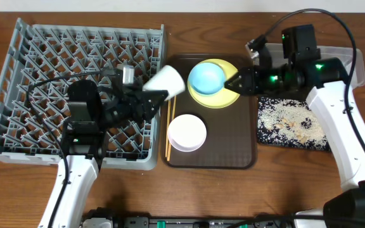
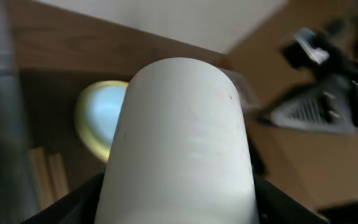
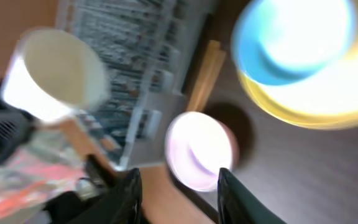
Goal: Sort waste into correct bins and load items into the dishwasher
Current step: 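Place the cup upside down in the dish rack with the left gripper, then reach the left gripper to the white bowl on the tray and grasp it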
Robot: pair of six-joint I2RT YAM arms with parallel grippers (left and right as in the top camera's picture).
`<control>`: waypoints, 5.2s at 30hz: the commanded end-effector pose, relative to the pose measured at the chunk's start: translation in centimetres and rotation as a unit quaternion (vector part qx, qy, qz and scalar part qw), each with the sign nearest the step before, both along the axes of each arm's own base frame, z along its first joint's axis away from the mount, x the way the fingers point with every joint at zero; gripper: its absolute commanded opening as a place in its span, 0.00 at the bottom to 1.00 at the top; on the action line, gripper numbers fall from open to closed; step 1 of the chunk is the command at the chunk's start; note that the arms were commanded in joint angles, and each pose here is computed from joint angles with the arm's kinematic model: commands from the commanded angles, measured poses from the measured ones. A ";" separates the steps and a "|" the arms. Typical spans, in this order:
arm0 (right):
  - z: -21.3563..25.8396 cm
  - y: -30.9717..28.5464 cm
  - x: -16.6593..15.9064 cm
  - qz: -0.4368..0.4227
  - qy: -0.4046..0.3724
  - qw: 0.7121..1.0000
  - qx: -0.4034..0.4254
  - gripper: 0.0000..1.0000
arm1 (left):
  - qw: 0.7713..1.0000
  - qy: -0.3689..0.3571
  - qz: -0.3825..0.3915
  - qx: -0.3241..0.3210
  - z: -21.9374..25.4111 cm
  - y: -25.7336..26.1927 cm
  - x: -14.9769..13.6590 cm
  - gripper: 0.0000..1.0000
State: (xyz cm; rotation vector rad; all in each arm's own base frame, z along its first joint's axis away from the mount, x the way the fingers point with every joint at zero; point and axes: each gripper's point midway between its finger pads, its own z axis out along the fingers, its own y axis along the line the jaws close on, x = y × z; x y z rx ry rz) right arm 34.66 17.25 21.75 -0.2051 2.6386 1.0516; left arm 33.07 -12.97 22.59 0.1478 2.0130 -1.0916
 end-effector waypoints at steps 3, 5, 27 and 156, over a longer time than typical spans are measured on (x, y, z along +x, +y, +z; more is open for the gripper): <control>-2.1 -3.7 0.4 -0.018 -0.015 0.994 -0.105 0.38 | 0.992 -0.005 0.114 0.060 0.3 4.6 1.4 0.50; -2.3 -4.1 0.3 -0.018 -0.015 0.993 -0.116 0.38 | 0.985 0.007 0.153 0.084 0.3 6.4 1.3 0.47; -2.6 -4.8 0.1 -0.021 -0.008 0.991 -0.128 0.38 | 0.870 0.259 0.322 0.270 -4.8 16.7 -5.3 0.43; -1.3 -18.0 -3.1 -0.270 0.068 0.924 -0.261 0.97 | 0.860 0.239 -0.129 0.432 -20.7 -13.4 -8.4 0.27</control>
